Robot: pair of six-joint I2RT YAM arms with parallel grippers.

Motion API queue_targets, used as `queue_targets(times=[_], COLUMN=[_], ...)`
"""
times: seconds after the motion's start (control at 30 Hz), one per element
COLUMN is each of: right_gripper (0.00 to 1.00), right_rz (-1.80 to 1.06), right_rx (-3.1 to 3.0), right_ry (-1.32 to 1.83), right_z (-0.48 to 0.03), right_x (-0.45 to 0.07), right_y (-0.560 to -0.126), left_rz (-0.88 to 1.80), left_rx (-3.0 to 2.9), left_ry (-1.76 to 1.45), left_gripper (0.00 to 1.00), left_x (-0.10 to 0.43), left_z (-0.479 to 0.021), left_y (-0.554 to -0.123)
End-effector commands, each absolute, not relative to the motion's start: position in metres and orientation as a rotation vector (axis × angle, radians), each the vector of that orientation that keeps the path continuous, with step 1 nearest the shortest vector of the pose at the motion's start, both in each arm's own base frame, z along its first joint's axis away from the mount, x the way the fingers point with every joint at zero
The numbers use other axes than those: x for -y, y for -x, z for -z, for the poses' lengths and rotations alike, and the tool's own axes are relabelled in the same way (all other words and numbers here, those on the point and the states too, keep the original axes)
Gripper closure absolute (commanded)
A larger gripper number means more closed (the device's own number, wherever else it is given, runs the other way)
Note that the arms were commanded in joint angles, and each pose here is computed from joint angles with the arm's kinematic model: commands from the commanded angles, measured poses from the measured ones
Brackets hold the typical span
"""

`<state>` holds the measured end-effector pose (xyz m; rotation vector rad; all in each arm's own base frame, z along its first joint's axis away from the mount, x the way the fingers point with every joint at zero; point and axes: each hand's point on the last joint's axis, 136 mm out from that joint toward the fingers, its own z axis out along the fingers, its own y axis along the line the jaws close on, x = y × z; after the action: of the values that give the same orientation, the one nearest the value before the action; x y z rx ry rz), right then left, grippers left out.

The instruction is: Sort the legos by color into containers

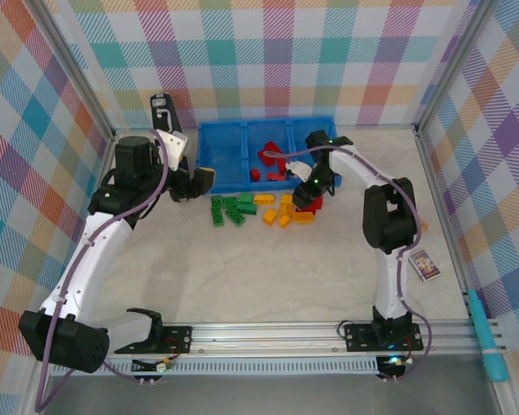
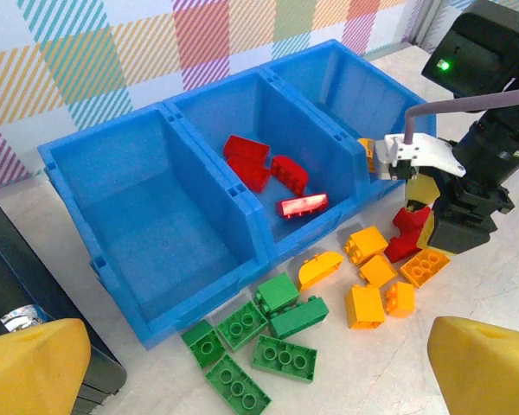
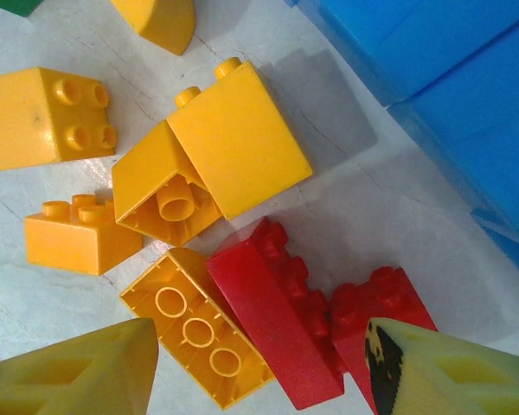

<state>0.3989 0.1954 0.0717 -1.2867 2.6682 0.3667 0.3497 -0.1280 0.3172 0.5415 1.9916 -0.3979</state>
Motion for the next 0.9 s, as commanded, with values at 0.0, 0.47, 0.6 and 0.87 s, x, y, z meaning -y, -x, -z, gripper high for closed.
queue_targets(times=[0.0, 0.47, 0.6, 0.87], right_gripper=[0.36, 0.40, 0.41, 0.44], right_rz=[-0.378, -0.342, -0.334, -0.297], right_rx=[-2.677, -2.655, -2.646, -2.667], right_ry=[1.290, 1.373, 1.407, 1.459], right_z=[-0.060, -0.041, -0.035, -0.024], right_x=[-0.196, -0.196, -0.199, -0.197], right_y=[-0.397, -0.395, -0.392, -0.388], left_rz=[0.400, 0.408, 0.403, 0.400], left_rx=[-1.993, -2.015, -2.021, -2.020], left_ry=[-0.529, -0.523, -0.521, -0.522], left_gripper=[0.00, 0.00, 0.00, 0.00], left_x=[0.124, 0.125, 0.124, 0.124], left_z=[-0.317, -0.311, -0.309, -0.308], left_y=[-0.353, -0.358, -0.358, -0.358])
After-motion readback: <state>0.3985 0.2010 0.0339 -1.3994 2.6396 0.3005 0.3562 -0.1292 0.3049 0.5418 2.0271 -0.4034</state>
